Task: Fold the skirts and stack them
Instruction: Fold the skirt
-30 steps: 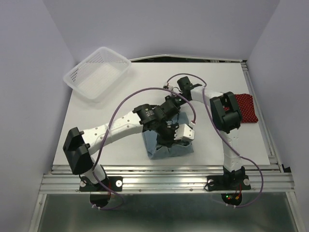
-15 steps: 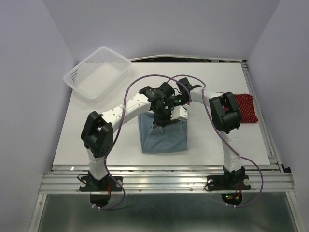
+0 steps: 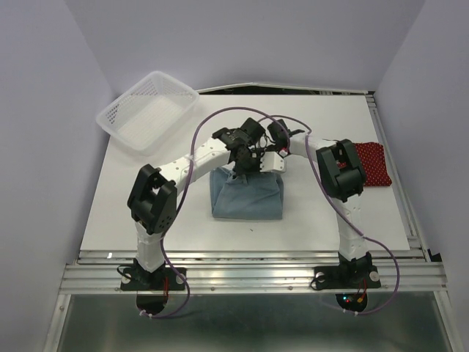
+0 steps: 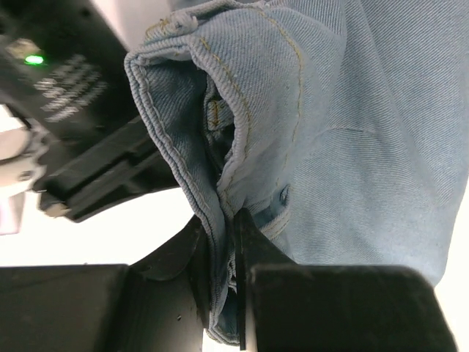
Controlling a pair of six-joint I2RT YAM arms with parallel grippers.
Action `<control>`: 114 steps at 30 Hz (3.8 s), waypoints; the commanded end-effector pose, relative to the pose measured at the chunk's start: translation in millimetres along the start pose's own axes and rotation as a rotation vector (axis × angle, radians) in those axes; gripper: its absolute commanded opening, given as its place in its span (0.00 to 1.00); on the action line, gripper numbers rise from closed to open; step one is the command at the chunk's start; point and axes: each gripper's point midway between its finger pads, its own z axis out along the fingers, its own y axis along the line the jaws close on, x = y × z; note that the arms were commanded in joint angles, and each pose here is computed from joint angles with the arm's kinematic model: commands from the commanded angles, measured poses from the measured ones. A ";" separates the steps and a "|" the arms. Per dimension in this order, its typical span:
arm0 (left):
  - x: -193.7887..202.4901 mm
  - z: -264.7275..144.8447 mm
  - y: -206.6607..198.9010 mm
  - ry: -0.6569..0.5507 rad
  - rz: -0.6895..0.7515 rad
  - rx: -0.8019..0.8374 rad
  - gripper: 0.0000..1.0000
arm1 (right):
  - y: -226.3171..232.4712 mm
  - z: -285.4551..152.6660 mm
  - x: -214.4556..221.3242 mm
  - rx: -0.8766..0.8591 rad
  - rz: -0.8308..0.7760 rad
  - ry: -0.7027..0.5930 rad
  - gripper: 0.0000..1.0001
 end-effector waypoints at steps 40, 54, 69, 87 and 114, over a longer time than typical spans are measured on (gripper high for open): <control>-27.4 -122.9 58.0 -0.358 -0.472 -0.289 0.78 | 48.3 -175.0 -124.9 0.285 -0.037 -0.435 0.66; -12.2 -27.0 -7.1 -0.628 -1.111 0.144 0.58 | 103.5 -57.6 37.8 -0.099 0.286 -0.161 0.58; 75.1 58.7 48.3 -0.565 -1.397 0.157 0.73 | -6.2 -47.6 121.7 0.320 0.257 0.120 0.58; 41.9 -19.2 -52.2 -0.603 -1.175 0.299 0.67 | 74.4 -73.9 -12.9 0.143 0.059 -0.181 0.63; 35.3 -45.7 -8.4 -0.226 -0.564 -0.371 0.79 | 47.6 -167.9 -87.1 0.592 0.051 -0.499 0.86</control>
